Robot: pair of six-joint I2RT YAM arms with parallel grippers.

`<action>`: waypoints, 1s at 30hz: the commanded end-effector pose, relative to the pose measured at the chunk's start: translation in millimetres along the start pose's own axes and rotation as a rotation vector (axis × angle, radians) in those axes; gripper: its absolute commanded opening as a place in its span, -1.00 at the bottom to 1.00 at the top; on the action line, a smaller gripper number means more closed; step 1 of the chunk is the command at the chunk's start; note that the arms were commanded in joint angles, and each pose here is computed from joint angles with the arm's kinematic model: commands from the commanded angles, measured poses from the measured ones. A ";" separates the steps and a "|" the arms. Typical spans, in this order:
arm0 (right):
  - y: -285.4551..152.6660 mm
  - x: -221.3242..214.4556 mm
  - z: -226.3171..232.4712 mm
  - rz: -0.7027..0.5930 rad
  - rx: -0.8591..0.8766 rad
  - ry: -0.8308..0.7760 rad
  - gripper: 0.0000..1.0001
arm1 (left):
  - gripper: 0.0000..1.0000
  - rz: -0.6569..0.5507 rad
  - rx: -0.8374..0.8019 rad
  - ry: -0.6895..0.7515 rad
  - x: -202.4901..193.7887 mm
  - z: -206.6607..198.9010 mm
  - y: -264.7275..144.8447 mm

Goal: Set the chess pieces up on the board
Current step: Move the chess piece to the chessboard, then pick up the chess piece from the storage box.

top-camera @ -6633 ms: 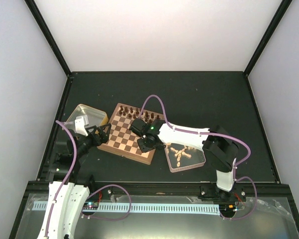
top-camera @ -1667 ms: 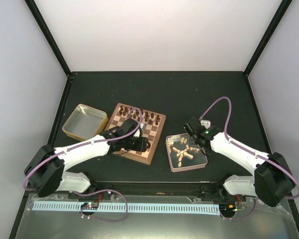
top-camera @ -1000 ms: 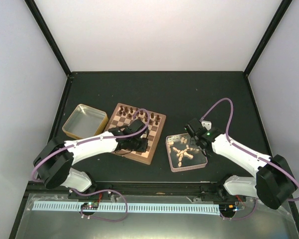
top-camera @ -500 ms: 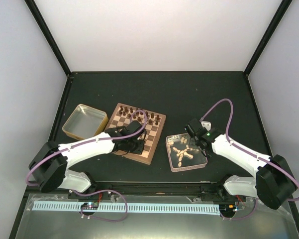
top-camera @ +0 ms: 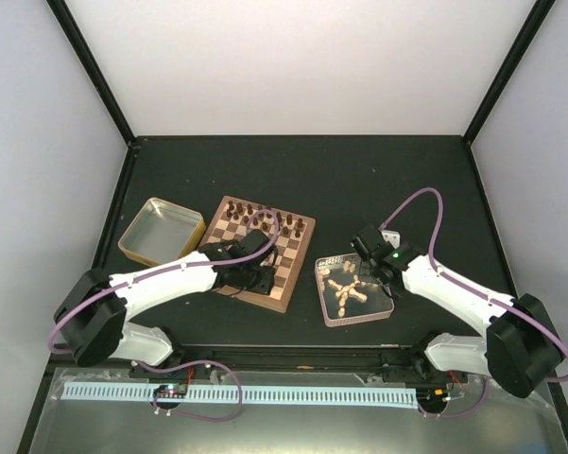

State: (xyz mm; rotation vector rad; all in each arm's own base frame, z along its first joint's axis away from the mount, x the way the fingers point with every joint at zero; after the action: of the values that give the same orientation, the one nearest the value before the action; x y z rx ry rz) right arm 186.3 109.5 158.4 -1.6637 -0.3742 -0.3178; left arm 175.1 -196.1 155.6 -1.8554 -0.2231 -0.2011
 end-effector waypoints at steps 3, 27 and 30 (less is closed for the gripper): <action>2.6 -1.0 0.9 -0.005 0.000 0.009 -0.55 | 0.09 -0.210 -0.054 -0.054 21.5 -3.4 -52.1; 20.5 -7.4 1.4 0.070 -0.097 -0.016 -0.56 | 0.23 -0.497 -0.187 -0.203 26.3 36.0 -102.2; 20.7 -6.2 1.4 0.058 -0.097 -0.016 -0.67 | 0.23 -0.507 -0.188 -0.210 26.5 38.2 -103.8</action>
State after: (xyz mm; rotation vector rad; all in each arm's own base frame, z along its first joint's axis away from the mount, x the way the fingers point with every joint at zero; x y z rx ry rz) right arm 189.3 110.5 138.3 -1.7422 -0.3245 -0.2579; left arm 174.5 -133.2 241.3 -1.9718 -0.7921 -0.3694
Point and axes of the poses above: each gripper's point midway between its finger pads, its own y axis out along the fingers, its own z axis along the line the jaws close on, x = y × z, the point moved 10 cm from there along -y, back along the fingers, and after that the axes turned 13 degrees about -y, right-handed, at the moved point
